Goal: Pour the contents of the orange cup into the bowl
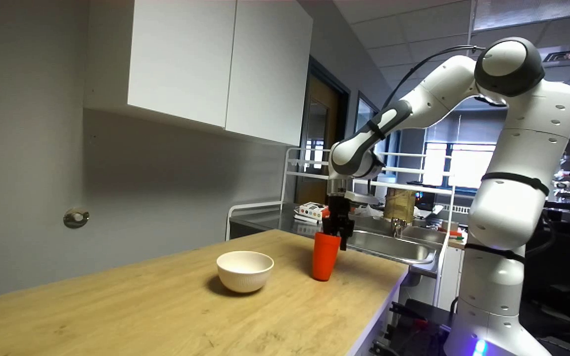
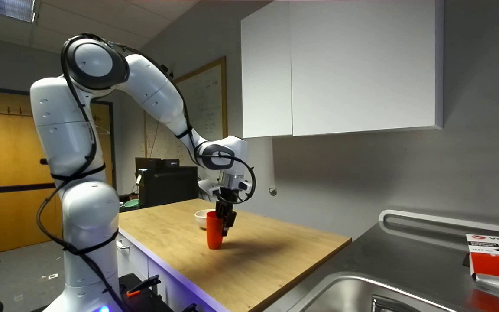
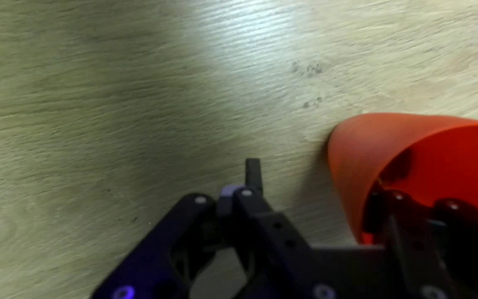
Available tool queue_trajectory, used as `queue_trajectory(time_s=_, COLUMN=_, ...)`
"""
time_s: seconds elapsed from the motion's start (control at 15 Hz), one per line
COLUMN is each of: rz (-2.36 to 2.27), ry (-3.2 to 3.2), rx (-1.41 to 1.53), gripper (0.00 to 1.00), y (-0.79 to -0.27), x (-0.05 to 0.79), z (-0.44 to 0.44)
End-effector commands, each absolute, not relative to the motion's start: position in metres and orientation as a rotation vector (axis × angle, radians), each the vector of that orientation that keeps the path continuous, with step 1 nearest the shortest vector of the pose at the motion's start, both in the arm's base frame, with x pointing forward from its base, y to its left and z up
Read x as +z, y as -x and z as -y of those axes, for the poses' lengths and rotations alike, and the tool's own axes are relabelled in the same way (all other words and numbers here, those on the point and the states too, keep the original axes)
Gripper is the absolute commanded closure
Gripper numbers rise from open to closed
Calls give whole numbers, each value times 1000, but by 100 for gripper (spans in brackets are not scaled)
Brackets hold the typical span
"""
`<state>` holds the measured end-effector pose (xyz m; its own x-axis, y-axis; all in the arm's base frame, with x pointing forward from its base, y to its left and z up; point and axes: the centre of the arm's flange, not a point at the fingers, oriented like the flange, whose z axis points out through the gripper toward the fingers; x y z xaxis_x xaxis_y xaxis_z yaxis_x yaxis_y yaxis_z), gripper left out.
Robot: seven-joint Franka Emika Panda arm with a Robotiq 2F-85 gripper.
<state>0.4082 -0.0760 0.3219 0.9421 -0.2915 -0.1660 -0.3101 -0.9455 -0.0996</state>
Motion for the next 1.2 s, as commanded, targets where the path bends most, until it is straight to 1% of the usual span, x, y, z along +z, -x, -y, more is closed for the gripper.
queue_trajectory(time_s=0.0, rz=-470, ry=2970, rx=213, gripper=75, y=-416, x=328, z=76)
queue_trajectory(time_s=0.07, rz=-468, ry=2973, rx=211, gripper=82, y=-416, x=329, z=74)
queue_trajectory(time_s=0.13, rz=-464, ry=2975, rx=208, gripper=91, y=-416, x=331, z=72)
queue_trajectory(time_s=0.2, rz=-457, ry=2978, rx=205, gripper=97, y=-415, x=332, z=69)
queue_trajectory(time_s=0.27, rz=-448, ry=2983, rx=201, gripper=100, y=-415, x=334, z=66)
queue_trajectory(time_s=0.4, rz=-432, ry=3012, rx=180, gripper=100, y=-413, x=341, z=56)
queue_trajectory(time_s=0.47, rz=-433, ry=3036, rx=166, gripper=98, y=-412, x=345, z=49)
queue_trajectory(time_s=0.93, rz=-624, ry=3233, rx=33, gripper=98, y=-420, x=381, z=0)
queue_trajectory(time_s=1.13, rz=-605, ry=3256, rx=58, gripper=98, y=-426, x=397, z=-30)
